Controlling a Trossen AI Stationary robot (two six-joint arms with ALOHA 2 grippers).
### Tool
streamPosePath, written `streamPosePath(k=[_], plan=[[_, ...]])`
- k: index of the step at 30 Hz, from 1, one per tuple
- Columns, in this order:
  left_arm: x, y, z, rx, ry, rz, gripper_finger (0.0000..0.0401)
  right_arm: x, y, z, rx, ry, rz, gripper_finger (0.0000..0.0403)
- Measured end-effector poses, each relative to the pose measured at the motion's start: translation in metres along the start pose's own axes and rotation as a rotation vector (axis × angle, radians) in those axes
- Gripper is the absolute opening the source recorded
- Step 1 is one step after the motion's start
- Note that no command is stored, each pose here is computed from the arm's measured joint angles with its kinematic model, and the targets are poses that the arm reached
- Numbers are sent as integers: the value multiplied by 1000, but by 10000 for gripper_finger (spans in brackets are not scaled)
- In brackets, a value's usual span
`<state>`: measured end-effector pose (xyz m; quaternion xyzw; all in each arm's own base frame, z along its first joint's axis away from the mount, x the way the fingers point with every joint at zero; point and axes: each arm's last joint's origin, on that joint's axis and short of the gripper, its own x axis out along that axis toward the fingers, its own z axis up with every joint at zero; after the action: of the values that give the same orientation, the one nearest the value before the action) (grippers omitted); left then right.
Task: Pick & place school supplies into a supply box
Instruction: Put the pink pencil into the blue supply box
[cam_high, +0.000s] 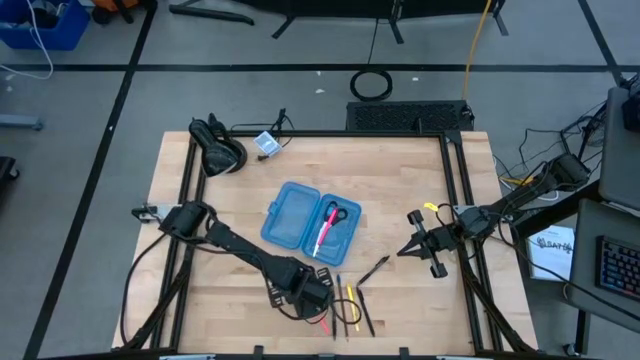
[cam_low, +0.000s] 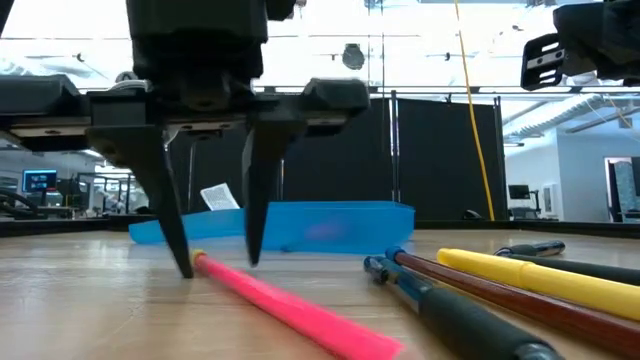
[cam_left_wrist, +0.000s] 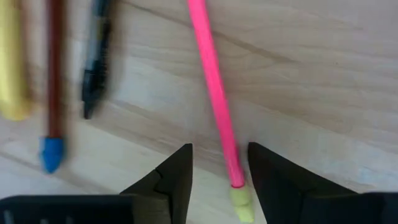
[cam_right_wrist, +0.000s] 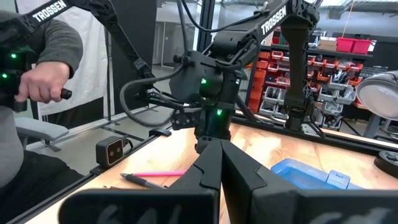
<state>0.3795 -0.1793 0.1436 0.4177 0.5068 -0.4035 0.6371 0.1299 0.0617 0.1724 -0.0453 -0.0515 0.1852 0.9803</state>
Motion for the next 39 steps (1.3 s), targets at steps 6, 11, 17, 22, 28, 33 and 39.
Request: streamPosePath(k=[6,11,17,22,28,33,39], plan=[[6,2,-4,-34,-13,-46,158,0,0,-1,-1,7,1,0],[11,2,-5,-91,-34,-91,119,0,0,-1,-1,8,1,0],[14,0,-4,-169,-38,-118,16,0,0,-1,-1,8,1,0],[14,-3,-1,-137,-21,-100,20,0,0,-1,-1,7,1,0],[6,-5,4,-130,10,-27,15,0,0,-1,-1,7,1,0],[-4,-2,10,-121,35,-2,10,0,0,-1,-1,6,1,0],[-21,4,13,-106,87,42,14,0,0,-1,-1,6,1,0]])
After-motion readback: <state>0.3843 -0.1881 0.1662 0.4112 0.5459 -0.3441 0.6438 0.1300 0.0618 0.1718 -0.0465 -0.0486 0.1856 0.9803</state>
